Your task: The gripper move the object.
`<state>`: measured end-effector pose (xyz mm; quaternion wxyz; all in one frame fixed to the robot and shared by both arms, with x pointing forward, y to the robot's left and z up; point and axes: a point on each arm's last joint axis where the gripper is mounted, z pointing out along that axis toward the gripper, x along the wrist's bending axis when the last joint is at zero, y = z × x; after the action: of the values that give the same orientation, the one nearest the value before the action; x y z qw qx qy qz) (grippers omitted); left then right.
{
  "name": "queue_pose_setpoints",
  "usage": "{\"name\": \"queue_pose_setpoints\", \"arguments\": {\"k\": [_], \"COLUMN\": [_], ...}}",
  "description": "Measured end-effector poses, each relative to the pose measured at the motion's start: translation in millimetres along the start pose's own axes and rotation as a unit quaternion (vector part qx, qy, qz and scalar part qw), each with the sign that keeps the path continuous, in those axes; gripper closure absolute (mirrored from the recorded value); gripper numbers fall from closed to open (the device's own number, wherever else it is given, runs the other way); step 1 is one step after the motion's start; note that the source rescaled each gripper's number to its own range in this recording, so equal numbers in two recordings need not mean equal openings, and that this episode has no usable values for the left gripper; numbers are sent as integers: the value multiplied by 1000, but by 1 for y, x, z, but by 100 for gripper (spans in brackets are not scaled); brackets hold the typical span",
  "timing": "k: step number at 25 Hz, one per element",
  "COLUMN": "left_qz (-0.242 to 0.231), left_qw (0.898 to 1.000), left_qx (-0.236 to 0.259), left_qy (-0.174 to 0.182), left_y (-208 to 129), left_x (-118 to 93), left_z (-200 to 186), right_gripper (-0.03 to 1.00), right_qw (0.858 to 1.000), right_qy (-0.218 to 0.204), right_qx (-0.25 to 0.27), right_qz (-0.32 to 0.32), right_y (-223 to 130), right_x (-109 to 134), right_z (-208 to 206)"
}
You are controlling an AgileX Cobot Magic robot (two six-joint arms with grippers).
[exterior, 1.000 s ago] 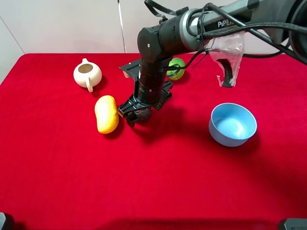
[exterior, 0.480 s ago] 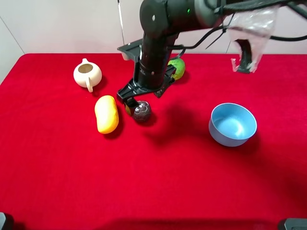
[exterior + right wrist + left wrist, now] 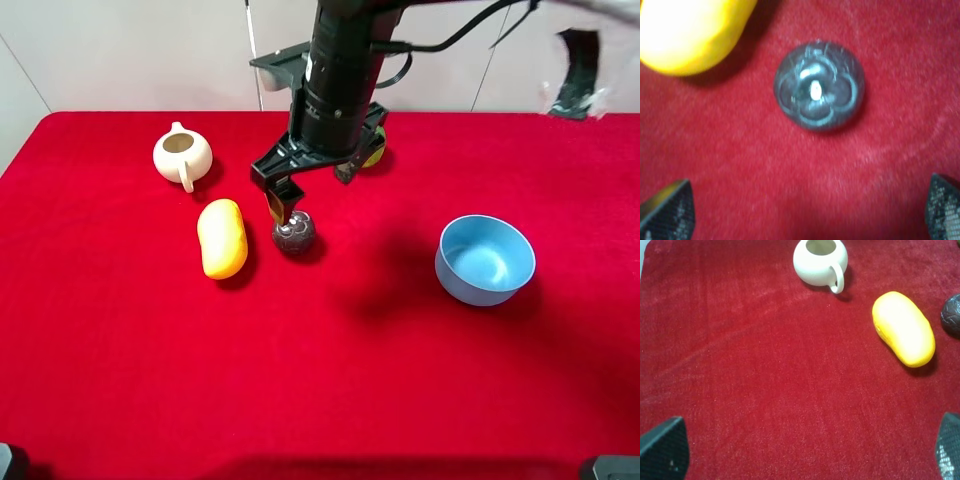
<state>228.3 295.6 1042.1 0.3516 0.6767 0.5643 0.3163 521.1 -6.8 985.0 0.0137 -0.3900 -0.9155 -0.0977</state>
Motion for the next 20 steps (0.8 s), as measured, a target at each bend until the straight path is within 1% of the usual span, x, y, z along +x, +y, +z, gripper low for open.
{"name": "queue_pose_setpoints", "arguments": {"k": [8, 12, 20], "left_qz": [0, 0, 0], "left_qw": [1000, 1000, 1000], "left_qx": [0, 0, 0], "left_qy": [0, 0, 0], "left_y": [0, 0, 0], "left_x": [0, 0, 0], "left_z": [0, 0, 0], "right_gripper": [-3, -3, -3], "right_qw": [999, 1000, 999], "right_qy": [4, 8, 16], "right_qx": [34, 25, -19], "right_qz": [-13, -16, -29], "right_y": [-16, -21, -29], "right_x": [4, 6, 18], "right_z": [-34, -49, -85]}}
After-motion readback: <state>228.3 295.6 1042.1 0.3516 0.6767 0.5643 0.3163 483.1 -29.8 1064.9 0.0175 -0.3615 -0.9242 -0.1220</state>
